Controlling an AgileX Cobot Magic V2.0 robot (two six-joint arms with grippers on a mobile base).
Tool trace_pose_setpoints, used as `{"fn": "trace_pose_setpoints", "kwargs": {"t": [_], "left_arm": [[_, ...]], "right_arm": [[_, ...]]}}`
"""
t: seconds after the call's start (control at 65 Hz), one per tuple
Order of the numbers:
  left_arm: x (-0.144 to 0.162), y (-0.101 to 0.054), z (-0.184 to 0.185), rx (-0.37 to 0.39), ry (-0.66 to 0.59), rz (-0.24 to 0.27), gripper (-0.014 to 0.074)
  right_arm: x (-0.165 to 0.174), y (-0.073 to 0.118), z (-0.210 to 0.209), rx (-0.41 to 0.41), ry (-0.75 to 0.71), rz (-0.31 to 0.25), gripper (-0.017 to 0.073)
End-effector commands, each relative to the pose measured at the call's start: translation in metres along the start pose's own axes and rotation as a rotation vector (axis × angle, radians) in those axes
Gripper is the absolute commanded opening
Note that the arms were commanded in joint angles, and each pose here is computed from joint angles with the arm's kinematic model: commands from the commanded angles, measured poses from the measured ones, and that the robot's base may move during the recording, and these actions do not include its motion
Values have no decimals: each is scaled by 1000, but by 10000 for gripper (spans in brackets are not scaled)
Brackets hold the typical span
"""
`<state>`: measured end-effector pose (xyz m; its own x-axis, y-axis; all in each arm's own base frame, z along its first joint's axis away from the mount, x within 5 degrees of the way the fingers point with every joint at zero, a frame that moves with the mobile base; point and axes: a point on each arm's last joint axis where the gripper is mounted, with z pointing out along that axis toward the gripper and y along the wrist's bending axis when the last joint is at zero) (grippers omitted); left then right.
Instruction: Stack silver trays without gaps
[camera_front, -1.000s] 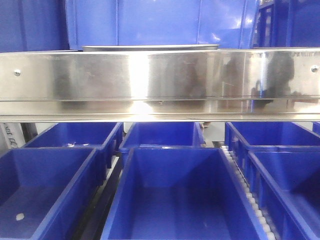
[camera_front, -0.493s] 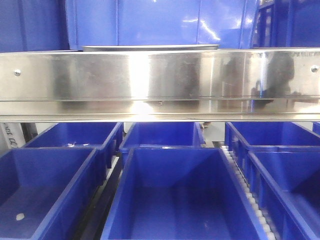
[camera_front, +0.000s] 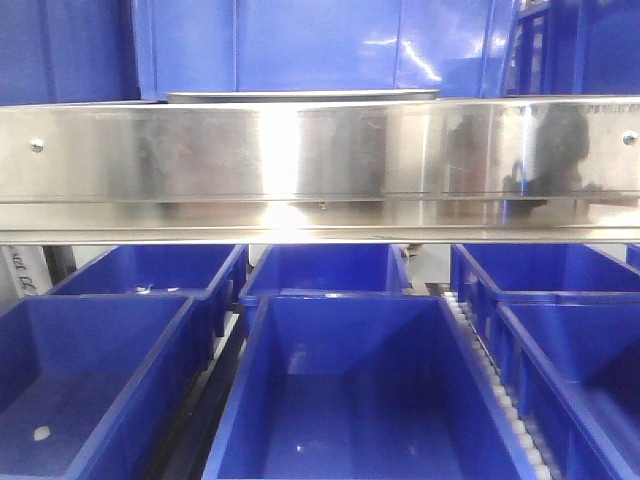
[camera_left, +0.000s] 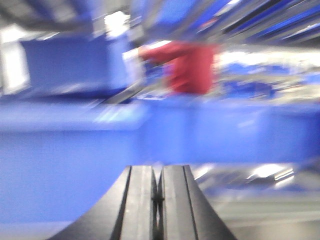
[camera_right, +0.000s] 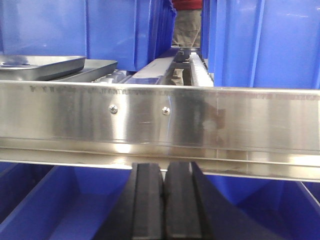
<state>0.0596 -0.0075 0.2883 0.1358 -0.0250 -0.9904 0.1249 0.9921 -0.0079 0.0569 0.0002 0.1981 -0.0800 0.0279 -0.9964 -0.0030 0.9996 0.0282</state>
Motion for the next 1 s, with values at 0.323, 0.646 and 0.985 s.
{"fn": "trace_pose_setpoints", "kwargs": {"t": [0.323,0.646,0.985], "left_arm": [[82,7,-15,-121,140,19,12],[84,7,-16,-114,164,19,12],[82,5,-15,-75,138,23,12]], "right_arm": [[-2,0,-1,2,-19,-1,-81],[-2,0,-1,2,-19,-1,-81],[-2,0,-1,2,-19,-1,-81]]}}
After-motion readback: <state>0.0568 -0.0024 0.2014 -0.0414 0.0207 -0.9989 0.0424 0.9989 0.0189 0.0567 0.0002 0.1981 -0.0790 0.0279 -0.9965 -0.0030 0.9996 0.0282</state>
